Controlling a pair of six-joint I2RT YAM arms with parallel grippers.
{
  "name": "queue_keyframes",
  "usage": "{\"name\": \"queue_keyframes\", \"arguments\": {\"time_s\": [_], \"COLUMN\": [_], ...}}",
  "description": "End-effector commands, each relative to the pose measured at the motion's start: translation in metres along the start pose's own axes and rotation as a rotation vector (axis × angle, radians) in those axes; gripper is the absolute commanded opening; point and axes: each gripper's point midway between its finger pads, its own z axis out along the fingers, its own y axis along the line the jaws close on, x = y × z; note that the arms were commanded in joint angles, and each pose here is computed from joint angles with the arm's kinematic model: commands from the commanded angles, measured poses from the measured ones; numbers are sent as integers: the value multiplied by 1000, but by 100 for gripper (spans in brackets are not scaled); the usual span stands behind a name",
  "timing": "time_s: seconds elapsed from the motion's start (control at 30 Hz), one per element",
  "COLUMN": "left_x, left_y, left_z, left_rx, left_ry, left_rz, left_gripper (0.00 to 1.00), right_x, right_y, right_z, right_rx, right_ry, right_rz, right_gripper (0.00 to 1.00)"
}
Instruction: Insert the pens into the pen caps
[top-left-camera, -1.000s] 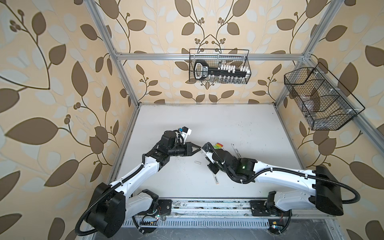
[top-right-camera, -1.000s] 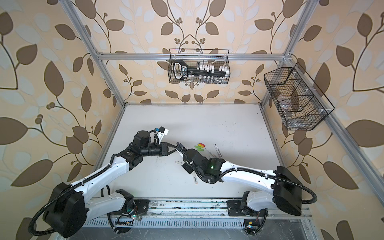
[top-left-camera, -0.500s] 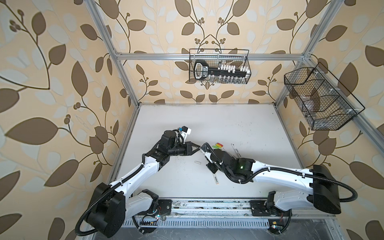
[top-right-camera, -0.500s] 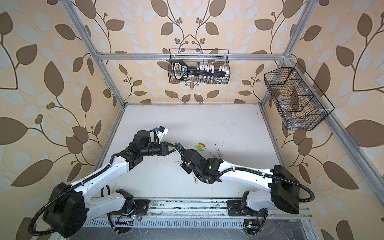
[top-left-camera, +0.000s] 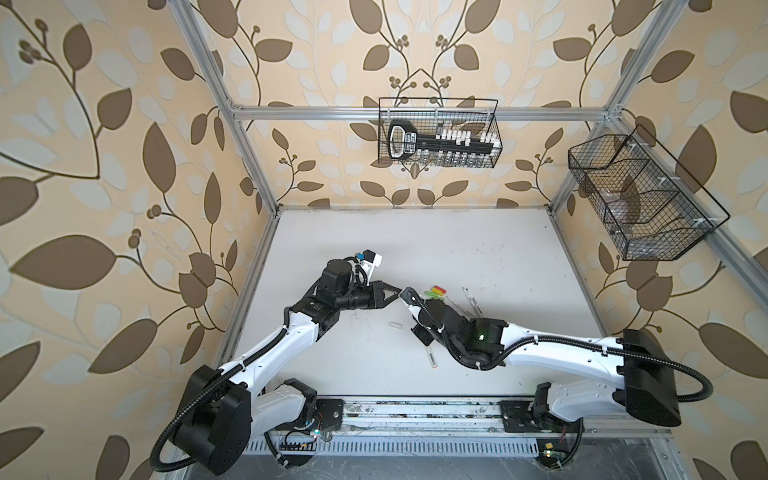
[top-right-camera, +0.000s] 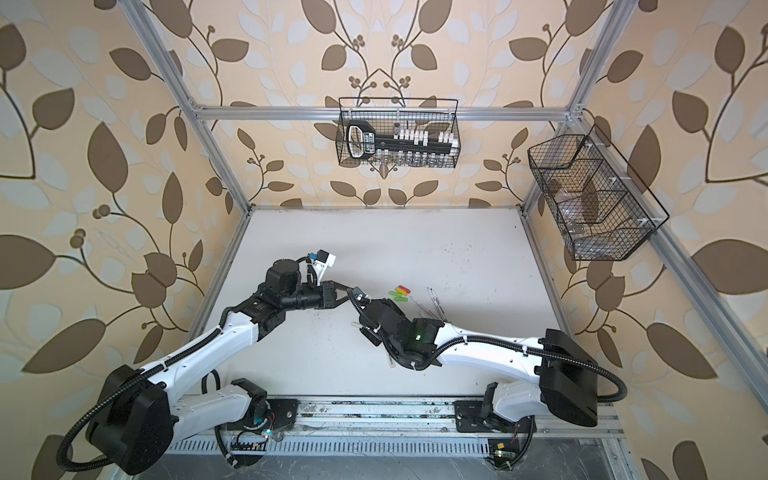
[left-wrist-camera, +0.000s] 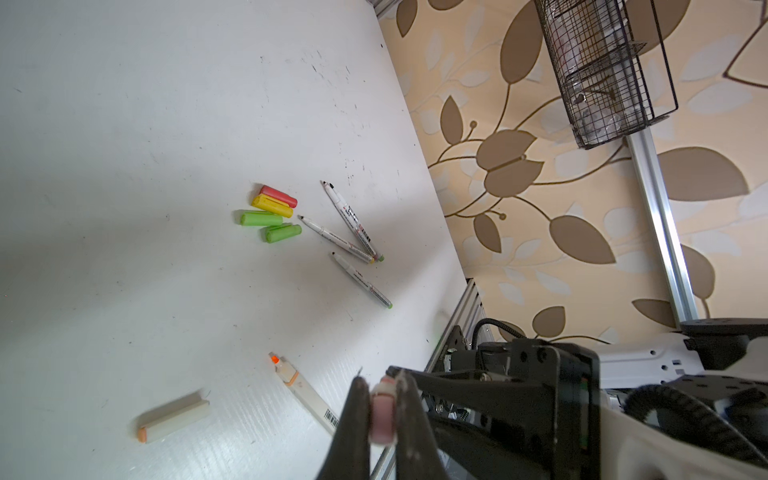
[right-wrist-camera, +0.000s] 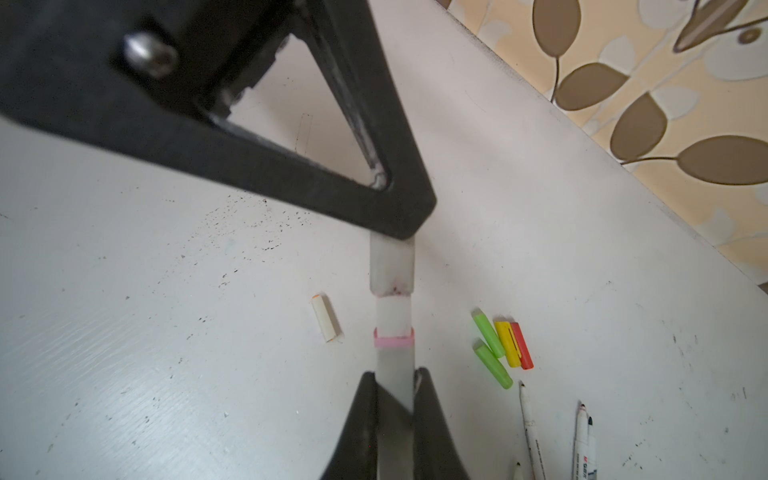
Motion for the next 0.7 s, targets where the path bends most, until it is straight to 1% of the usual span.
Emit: {"name": "queue_keyframes", "arguments": {"time_s": [0.0, 0.13, 0.43, 0.67], "left_x": [15, 17, 23, 26], "left_y": [-10, -14, 1, 5], "left_z": [5, 9, 16, 19], "left_rx": [57, 102, 46, 38], "left_ry": [78, 99, 133, 161], "left_rz": [-13, -39, -68, -99], "left_gripper": [0, 0, 0, 0], "right_x": [-44, -43, -43, -45], "right_y": [-6, -6, -11, -15], "right_z": [-7, -8, -13, -15], "right_rx": [25, 23, 40, 55], "right_ry": [-130, -131, -150, -163], "right_rz": [48, 43, 51, 42], "right_gripper": [11, 11, 10, 10]}}
